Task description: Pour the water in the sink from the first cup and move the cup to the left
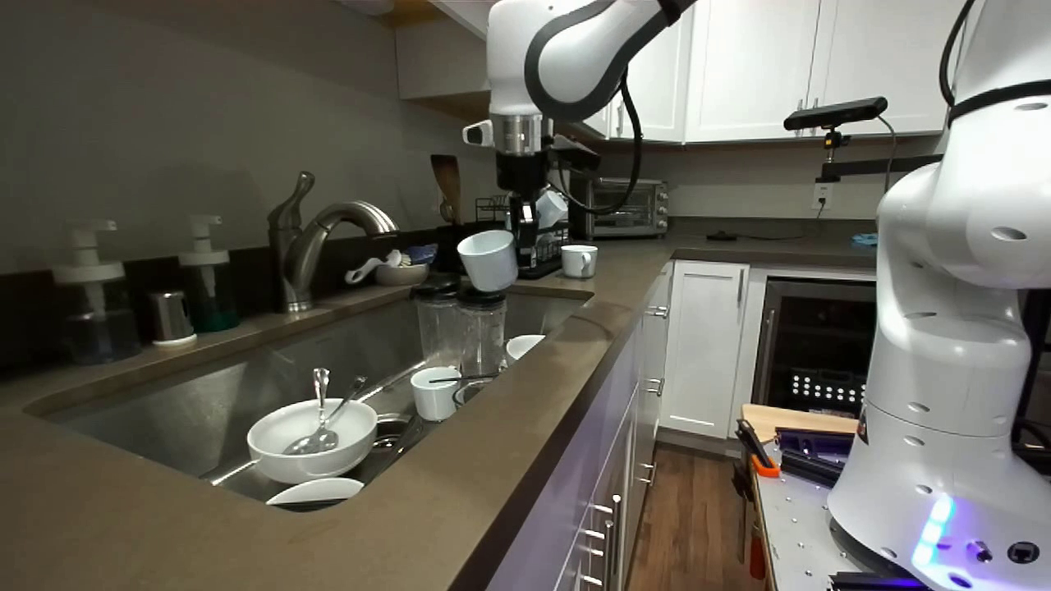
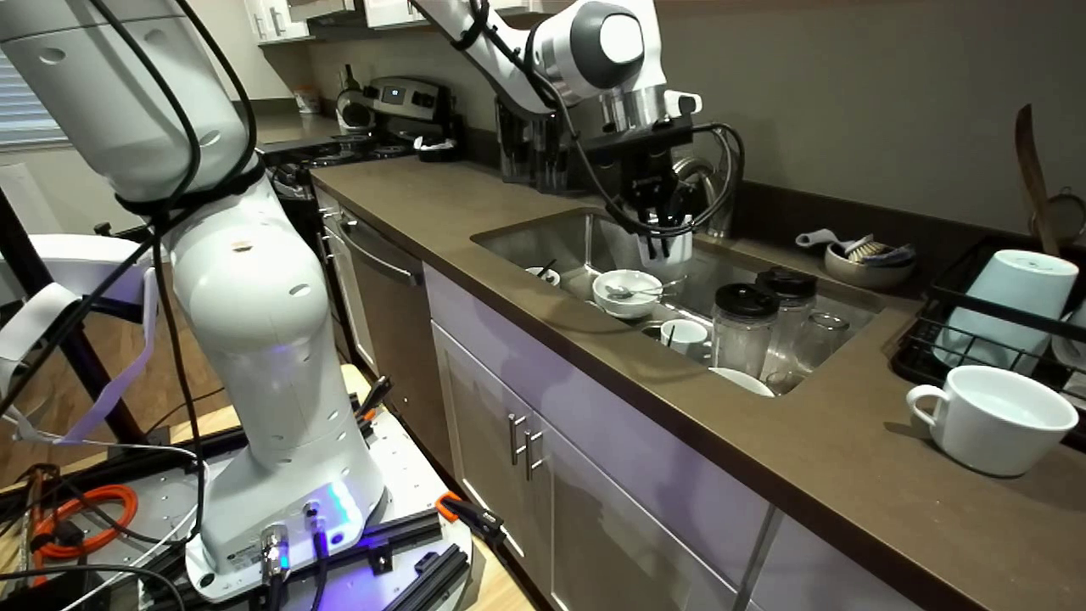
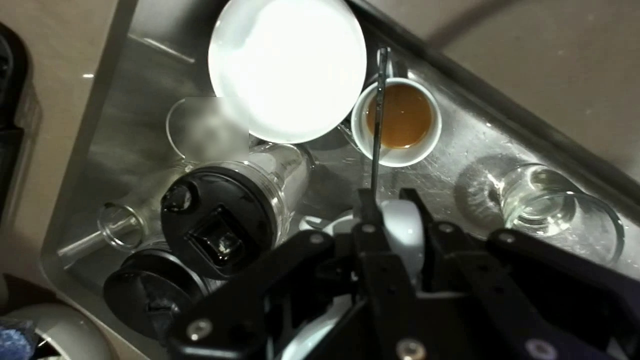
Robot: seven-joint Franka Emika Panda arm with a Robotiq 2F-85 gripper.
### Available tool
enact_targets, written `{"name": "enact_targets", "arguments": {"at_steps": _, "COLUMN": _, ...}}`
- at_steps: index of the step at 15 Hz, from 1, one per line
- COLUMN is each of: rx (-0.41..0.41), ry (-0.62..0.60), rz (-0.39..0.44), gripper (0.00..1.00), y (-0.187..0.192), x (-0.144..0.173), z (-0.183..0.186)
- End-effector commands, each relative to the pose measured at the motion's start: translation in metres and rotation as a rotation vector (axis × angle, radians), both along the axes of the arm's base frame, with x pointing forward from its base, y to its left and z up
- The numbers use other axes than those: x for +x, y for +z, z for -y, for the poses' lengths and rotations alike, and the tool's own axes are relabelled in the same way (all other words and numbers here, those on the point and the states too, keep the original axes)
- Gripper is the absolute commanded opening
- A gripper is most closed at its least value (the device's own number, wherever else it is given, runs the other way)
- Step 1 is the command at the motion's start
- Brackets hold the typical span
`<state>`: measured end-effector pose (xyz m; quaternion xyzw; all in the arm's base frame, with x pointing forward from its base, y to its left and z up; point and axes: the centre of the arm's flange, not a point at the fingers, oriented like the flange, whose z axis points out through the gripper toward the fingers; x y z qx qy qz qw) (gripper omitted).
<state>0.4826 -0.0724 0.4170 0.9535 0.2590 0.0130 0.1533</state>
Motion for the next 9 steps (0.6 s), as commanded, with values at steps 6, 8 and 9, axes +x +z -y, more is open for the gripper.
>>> {"name": "enact_targets", "arguments": {"at_steps": 6, "rx": -0.358, "ry": 0.066, "rz": -0.079, "gripper": 0.04, "y": 0.014, "x": 0.004, "z": -0.054}}
{"name": "enact_targets", "arguments": {"at_steps": 8, "rx": -0.407, "ry": 0.089, "rz": -0.140, "gripper": 0.04, "y": 0.015, "x": 0.000, "z": -0.068}}
{"name": "enact_targets", "arguments": {"at_steps": 9, "rx": -0.420, "ry": 0.107, "rz": -0.168, "gripper": 0.04, "y": 0.015, "x": -0.001, "z": -0.074}}
